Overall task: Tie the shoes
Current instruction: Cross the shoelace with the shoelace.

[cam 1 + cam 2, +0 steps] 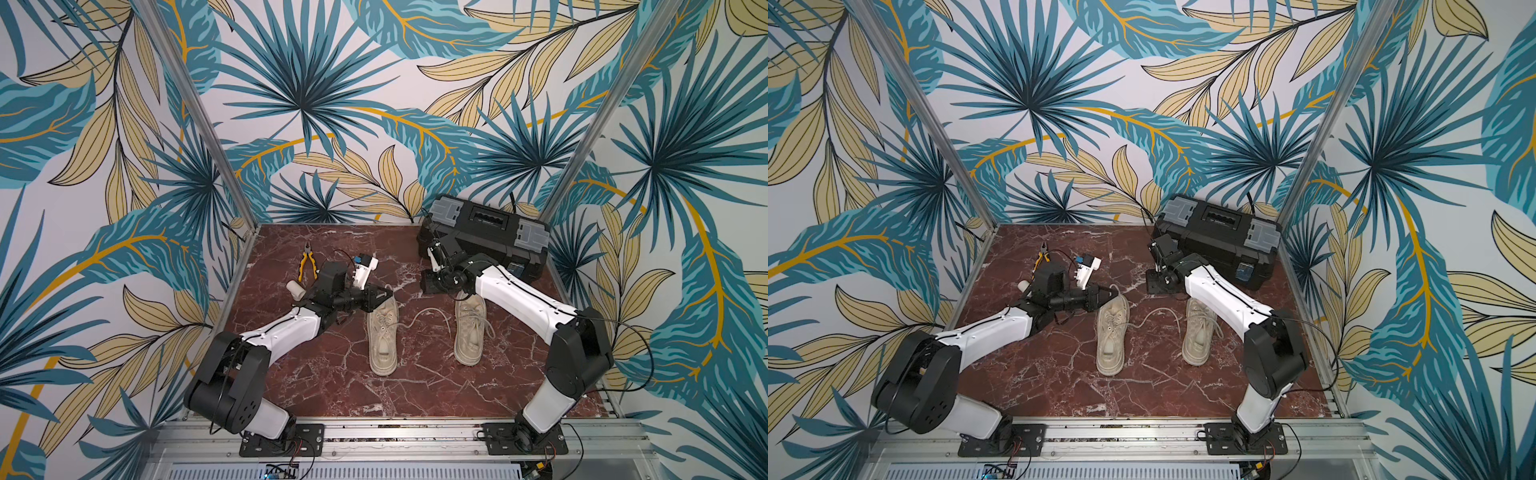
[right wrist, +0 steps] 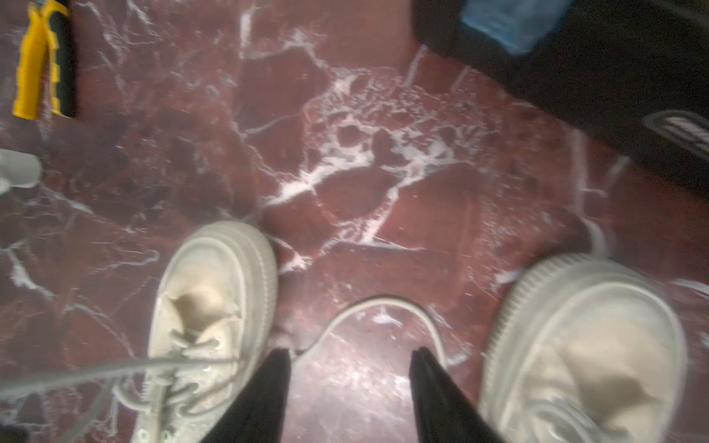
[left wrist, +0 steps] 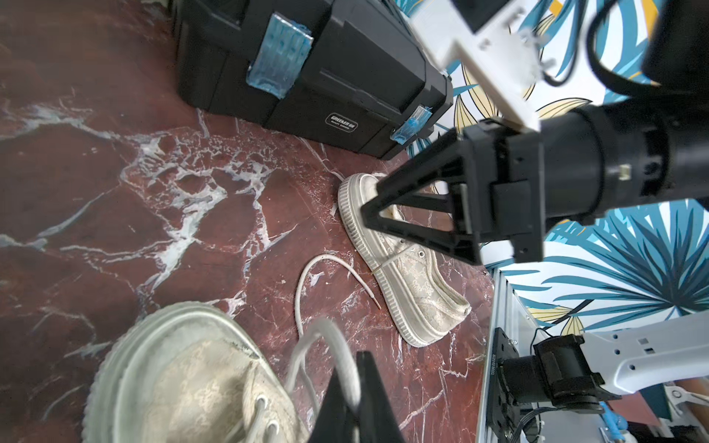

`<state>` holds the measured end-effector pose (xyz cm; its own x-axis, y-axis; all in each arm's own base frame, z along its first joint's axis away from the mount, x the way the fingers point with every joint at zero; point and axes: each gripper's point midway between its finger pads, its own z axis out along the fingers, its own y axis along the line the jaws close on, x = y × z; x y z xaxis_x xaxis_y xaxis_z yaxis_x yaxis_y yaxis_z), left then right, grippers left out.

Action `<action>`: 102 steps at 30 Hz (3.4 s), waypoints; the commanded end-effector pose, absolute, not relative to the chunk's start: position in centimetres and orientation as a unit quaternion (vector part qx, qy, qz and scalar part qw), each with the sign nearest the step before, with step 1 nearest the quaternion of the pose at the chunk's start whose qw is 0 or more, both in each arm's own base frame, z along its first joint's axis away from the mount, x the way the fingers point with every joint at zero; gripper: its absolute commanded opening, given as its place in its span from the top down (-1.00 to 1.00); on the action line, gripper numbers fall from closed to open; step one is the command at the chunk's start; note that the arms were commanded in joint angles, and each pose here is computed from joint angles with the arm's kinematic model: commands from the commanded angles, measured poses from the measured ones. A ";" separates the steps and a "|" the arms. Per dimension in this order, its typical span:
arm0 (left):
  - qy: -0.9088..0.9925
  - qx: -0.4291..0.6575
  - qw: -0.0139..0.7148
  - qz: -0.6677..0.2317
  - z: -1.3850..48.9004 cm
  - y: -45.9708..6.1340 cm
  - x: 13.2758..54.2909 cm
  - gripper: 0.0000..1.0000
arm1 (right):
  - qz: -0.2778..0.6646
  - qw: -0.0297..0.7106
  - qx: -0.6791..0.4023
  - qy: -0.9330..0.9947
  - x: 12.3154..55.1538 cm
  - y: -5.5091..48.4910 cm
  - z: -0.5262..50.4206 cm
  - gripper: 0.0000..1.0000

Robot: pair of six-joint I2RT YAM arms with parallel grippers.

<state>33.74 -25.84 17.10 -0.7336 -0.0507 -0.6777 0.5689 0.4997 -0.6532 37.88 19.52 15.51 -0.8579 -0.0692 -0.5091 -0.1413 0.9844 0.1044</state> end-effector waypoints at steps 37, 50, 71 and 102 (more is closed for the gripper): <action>0.795 0.148 0.292 -0.511 16.9 -26.4 34.4 0.46 | -0.045 0.075 -0.067 0.994 33.4 15.6 0.5 0.17; 0.791 0.167 0.291 -0.512 17.1 -26.4 33.9 0.39 | 0.035 0.190 -0.086 0.977 34.4 17.2 9.4 1.00; 0.777 0.184 0.293 -0.526 17.5 -27.0 33.7 0.37 | 0.321 0.261 -0.159 0.897 33.6 27.3 25.8 1.00; 0.775 0.188 0.304 -0.521 18.0 -27.8 34.4 0.36 | 0.382 0.263 -0.180 0.867 33.8 33.5 28.8 1.00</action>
<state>33.20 -27.24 16.38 -0.7828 -0.0170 -0.6220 0.5662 0.3954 -0.7233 33.94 32.93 27.74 -0.8013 -0.1253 -0.5850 -0.5038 0.6686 0.5470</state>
